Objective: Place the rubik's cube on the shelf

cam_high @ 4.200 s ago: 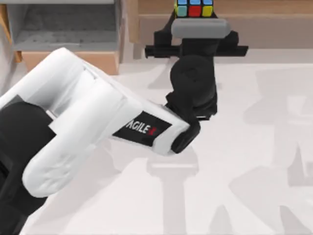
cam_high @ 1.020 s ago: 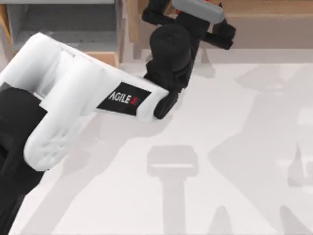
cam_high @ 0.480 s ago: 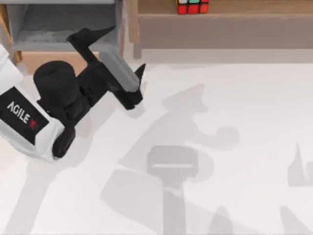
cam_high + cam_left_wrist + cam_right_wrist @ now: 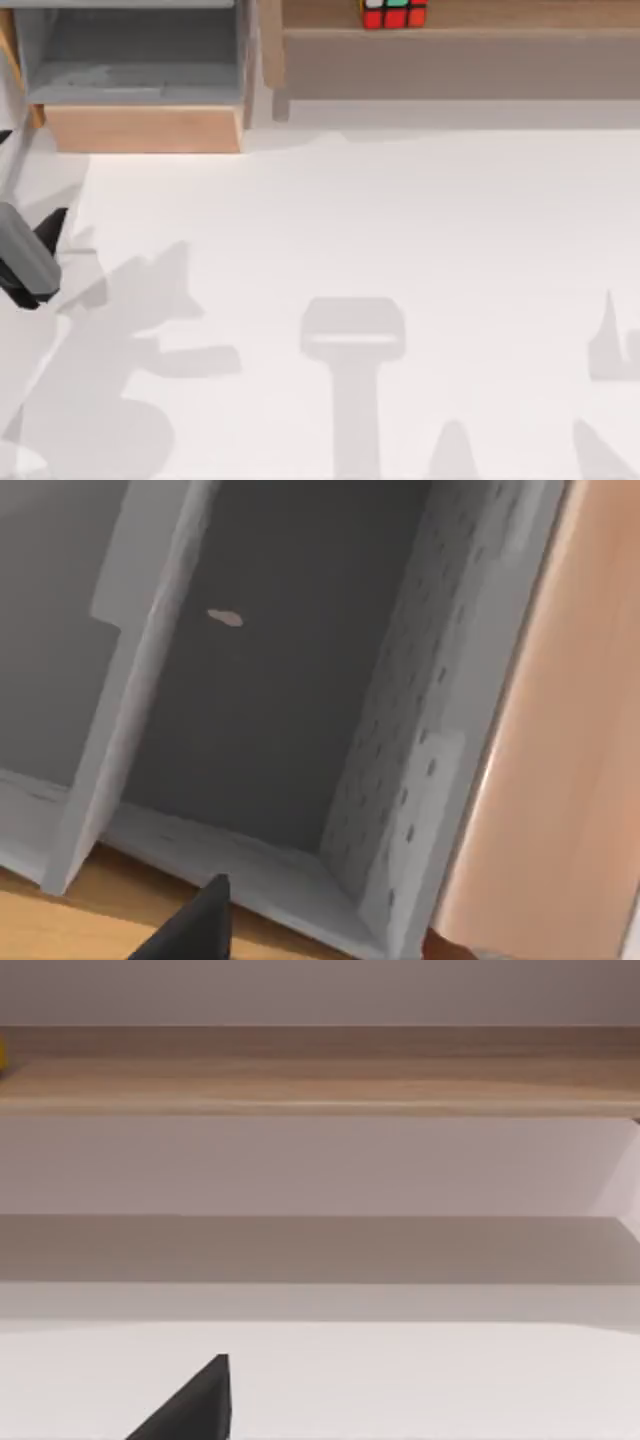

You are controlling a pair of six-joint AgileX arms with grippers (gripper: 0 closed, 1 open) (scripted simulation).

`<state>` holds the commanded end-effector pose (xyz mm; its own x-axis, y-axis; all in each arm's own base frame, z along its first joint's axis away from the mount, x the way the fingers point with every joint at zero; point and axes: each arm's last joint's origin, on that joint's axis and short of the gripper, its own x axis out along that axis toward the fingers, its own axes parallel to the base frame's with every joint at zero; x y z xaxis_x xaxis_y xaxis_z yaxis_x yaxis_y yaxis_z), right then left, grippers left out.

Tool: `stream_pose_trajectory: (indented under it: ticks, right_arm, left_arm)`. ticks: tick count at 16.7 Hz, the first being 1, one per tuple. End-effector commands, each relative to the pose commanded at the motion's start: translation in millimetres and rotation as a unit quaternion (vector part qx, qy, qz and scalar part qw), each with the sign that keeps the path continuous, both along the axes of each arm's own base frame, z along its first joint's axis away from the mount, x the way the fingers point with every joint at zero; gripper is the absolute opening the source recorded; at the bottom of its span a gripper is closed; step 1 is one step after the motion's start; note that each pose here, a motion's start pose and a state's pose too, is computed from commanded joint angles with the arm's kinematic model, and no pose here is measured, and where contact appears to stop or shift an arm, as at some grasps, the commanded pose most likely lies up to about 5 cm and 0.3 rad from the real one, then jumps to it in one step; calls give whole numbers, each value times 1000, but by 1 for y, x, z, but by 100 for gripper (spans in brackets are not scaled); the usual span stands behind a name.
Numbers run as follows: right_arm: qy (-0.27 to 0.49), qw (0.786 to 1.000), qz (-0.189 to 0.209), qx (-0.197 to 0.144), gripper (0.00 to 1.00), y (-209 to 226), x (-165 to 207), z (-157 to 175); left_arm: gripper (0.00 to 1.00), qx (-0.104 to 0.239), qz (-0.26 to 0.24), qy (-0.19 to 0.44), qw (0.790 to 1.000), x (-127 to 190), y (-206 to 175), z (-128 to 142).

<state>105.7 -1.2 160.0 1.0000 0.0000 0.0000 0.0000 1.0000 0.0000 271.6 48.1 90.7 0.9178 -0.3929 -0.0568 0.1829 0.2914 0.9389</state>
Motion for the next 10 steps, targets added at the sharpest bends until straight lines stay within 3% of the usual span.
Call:
stream_pose_trajectory:
  ticks: [7, 10]
  right_arm:
    - [0, 1000, 0, 0, 100, 0, 0, 0]
    - [0, 1000, 0, 0, 100, 0, 0, 0]
  left_arm:
    - [100, 132, 148, -49, 979, -41, 103, 1]
    - [100, 162, 182, -63, 968, -42, 126, 4]
